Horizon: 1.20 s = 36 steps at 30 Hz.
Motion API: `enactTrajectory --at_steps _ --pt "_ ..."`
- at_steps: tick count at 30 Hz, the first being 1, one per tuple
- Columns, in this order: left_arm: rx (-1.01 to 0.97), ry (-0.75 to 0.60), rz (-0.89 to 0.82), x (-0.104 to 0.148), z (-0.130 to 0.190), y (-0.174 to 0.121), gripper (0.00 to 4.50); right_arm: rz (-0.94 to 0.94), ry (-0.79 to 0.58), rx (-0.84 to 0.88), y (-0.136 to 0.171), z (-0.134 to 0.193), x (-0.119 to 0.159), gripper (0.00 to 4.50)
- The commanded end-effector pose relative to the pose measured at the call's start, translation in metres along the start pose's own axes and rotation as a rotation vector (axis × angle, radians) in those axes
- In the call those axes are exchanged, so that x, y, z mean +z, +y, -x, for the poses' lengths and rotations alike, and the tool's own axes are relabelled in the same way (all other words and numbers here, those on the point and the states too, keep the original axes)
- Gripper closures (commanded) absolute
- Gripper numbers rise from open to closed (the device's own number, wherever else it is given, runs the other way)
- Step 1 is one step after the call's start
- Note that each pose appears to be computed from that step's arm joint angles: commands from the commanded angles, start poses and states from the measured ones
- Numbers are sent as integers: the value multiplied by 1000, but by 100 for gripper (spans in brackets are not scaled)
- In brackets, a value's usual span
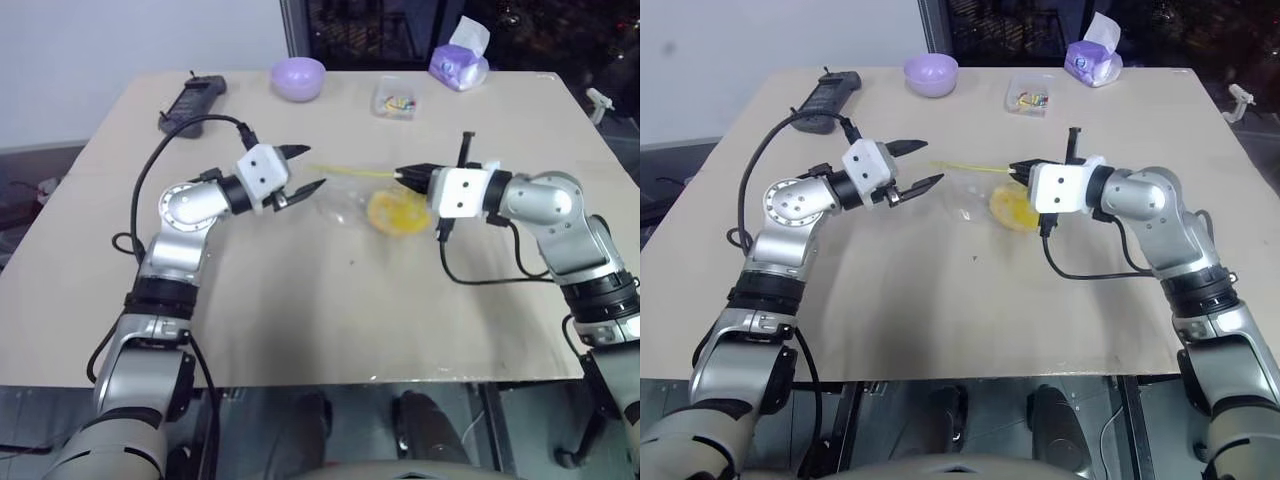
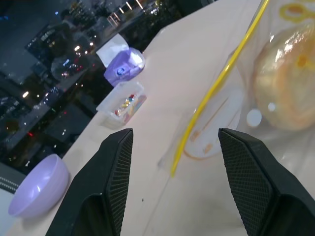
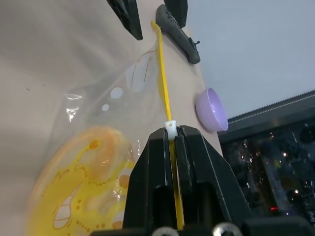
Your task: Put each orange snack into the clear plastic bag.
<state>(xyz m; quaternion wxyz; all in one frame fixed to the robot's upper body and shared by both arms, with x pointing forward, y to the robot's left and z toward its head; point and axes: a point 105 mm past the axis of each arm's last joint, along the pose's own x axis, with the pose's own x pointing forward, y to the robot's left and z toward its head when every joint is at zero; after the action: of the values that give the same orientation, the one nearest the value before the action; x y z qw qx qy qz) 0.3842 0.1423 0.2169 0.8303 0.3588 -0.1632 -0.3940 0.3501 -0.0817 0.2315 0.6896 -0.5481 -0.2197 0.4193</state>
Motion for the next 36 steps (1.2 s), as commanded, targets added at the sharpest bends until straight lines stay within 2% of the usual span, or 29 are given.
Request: enactTrajectory --at_steps 1,6,7,8,9,11,12,15,26,32,36 --pt "14 -47 -43 14 -3 7 157 39 -36 -18 -7 3 12 450" --pt "17 -53 -21 13 -4 5 157 35 -43 -9 -6 2 13 450" --pt "16 -54 -19 13 -4 4 180 34 -44 -9 -5 2 13 450" --pt "16 -55 -17 13 -4 4 180 34 -45 -8 -5 2 13 450" --pt "16 -54 -15 12 -5 3 227 33 -46 -7 -5 1 13 450" --pt "16 -50 -12 10 -5 2 287 33 -48 -6 -5 1 14 450" --pt "16 -49 -11 10 -6 2 349 33 -49 -6 -5 1 14 450" --pt "17 -49 -12 10 -6 1 442 34 -52 -6 -5 1 15 450" --pt "31 -32 -44 6 -10 2 442 29 -64 -7 -5 2 20 450" --pt "18 -51 -41 7 -11 -5 442 19 -21 -18 -5 4 13 450" --pt "18 -60 -41 9 -11 -6 450 0 2 -8 -3 6 10 316"
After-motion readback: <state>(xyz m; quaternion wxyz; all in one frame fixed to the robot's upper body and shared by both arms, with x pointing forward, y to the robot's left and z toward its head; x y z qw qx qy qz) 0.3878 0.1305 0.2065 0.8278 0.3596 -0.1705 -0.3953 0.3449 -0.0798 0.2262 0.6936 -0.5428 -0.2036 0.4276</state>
